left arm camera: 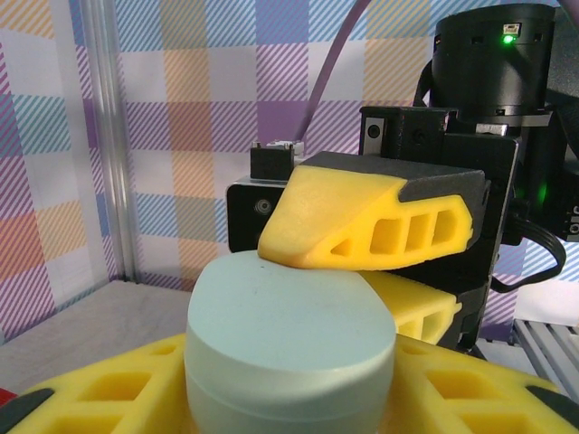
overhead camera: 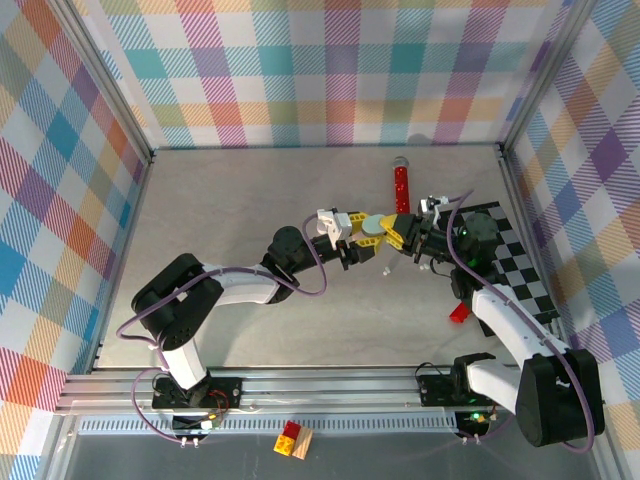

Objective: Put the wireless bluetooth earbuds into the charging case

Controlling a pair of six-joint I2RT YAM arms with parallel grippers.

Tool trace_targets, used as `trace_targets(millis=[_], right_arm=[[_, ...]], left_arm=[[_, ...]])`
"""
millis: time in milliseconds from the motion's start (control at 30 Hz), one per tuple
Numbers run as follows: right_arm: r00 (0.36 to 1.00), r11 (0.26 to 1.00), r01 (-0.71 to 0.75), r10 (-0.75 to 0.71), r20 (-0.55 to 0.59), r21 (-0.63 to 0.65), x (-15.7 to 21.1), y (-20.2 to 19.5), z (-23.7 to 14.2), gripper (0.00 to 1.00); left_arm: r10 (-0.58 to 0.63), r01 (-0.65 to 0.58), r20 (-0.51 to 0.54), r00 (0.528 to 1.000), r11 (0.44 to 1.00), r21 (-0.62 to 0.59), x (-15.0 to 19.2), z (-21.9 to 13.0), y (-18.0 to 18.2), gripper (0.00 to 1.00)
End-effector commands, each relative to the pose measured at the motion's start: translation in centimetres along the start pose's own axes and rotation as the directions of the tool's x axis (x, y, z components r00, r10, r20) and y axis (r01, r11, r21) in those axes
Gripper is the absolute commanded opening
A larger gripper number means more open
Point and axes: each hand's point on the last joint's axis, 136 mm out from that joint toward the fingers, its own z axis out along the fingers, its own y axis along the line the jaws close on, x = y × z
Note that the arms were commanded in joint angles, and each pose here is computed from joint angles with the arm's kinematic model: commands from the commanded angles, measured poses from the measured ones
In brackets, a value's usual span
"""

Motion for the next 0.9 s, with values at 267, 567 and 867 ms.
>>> trace_targets(millis=[267, 567, 867], right_arm=[[1.000, 1.000, -0.008, 0.008, -0.016, 0.020, 0.5, -0.8, 0.0, 0.00], [1.000, 0.999, -0.015, 0.016, -0.013, 0.033, 0.4, -1.1, 0.0, 0.00], [1.000, 0.999, -0.017, 0.018, -0.011, 0.040, 0.5, -1.2, -0.1, 0.03]], left_arm=[[0.047, -0.049, 0.063, 0.997, 0.999, 0.023, -2.2, 0.4, -0.3, 0.37], [0.050, -0.051, 0.054, 0.997, 0.998, 0.023, -2.0, 0.3, -0.4, 0.43], [0.048, -0.049, 0.049, 0.998, 0.998, 0.034, -2.0, 0.3, -0.6, 0.35]])
